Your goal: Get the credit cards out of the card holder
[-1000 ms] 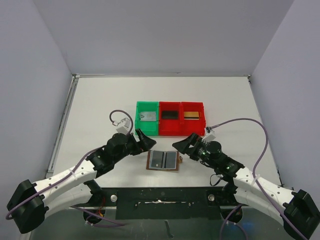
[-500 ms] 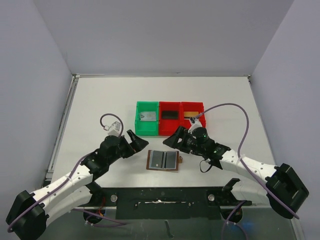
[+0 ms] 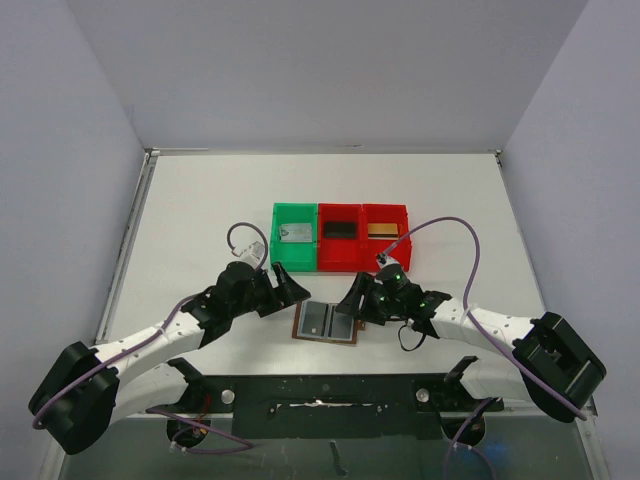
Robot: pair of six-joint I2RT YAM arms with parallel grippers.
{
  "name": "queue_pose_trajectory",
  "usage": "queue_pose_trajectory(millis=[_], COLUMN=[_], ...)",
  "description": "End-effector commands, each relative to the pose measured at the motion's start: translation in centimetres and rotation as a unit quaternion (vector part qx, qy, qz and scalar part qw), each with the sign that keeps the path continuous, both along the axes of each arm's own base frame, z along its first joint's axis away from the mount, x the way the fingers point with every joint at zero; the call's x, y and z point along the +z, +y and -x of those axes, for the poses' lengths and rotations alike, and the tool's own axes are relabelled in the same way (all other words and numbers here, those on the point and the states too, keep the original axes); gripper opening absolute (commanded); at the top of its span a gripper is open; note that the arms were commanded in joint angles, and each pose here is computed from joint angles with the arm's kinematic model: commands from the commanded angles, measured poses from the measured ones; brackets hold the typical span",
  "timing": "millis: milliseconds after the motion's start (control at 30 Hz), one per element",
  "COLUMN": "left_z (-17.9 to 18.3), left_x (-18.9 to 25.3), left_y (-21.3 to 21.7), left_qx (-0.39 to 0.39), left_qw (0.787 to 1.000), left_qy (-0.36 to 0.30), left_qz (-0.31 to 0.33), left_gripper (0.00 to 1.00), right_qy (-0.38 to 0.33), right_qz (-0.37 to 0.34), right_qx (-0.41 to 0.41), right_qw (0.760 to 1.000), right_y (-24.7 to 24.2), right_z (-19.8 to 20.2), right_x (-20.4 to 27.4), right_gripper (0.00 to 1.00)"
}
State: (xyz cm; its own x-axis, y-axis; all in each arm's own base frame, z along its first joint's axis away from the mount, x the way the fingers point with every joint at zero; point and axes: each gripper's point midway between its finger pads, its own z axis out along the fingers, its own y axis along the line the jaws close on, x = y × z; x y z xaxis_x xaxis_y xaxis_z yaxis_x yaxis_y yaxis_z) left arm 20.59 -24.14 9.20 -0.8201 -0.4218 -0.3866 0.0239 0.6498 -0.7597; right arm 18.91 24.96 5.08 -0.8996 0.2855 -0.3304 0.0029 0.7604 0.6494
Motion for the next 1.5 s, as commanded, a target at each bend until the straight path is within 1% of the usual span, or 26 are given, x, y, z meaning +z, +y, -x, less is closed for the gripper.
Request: queue_pose_trajectory(millis=[0,133,267,400,467,667,733,867,1000,1200,1300,1467], left_z=[-1.0,-1.0,-0.8,-0.2,0.0,0.4,0.5,0.8,1.2,1.3,1.9,2.2], left_x=[3.8,3.3,2.7,1.9,1.4,0.3,0.2,-0.2,-0.9,-2.4,-3.6,-4.2], left_y=[-3.0,-3.9,-5.0,-6.6,-7.2,-8.4,-8.8,-9.3,-9.4,-8.7,-8.5,-9.2], left_qx=[-0.050,-0.066,-0.079,-0.101,-0.108,-0.128,-0.135,-0.146,-0.148,-0.142,-0.152,-0.164], left_qw=[0.997,0.997,0.996,0.995,0.994,0.992,0.991,0.989,0.989,0.988,0.985,0.981], left_qy=[-0.049,-0.042,-0.033,-0.021,-0.017,-0.001,0.001,0.003,0.012,0.026,0.037,0.042], left_qz=[0.039,0.024,0.012,0.002,-0.002,-0.005,-0.005,-0.007,-0.019,-0.053,-0.072,-0.098], left_gripper=[0.75,0.70,0.66,0.59,0.57,0.49,0.48,0.47,0.45,0.44,0.44,0.45], right_qy=[-0.009,-0.025,-0.022,-0.023,-0.017,0.021,0.031,0.042,0.053,0.056,0.056,0.054], right_qz=[-0.013,-0.015,-0.018,-0.035,-0.028,-0.013,-0.007,-0.006,0.007,0.010,0.010,0.011], right_qx=[0.003,0.000,-0.007,-0.002,-0.009,-0.014,-0.018,-0.032,-0.050,-0.057,-0.054,-0.054], right_qw=[1.000,1.000,1.000,0.999,0.999,1.000,0.999,0.999,0.997,0.997,0.997,0.997], right_y=[0.5,0.4,0.4,0.7,0.3,-0.6,-0.9,-1.2,-1.8,-2.1,-2.0,-1.9], right_z=[-0.2,-0.7,-0.8,-0.5,-0.4,0.4,0.7,0.9,1.0,1.1,1.1,0.9], right_x=[0.7,1.7,2.0,2.1,1.5,-1.7,-2.5,-3.5,-4.3,-4.6,-4.5,-4.4], right_gripper=[0.57,0.53,0.50,0.47,0.46,0.38,0.37,0.36,0.32,0.29,0.29,0.28])
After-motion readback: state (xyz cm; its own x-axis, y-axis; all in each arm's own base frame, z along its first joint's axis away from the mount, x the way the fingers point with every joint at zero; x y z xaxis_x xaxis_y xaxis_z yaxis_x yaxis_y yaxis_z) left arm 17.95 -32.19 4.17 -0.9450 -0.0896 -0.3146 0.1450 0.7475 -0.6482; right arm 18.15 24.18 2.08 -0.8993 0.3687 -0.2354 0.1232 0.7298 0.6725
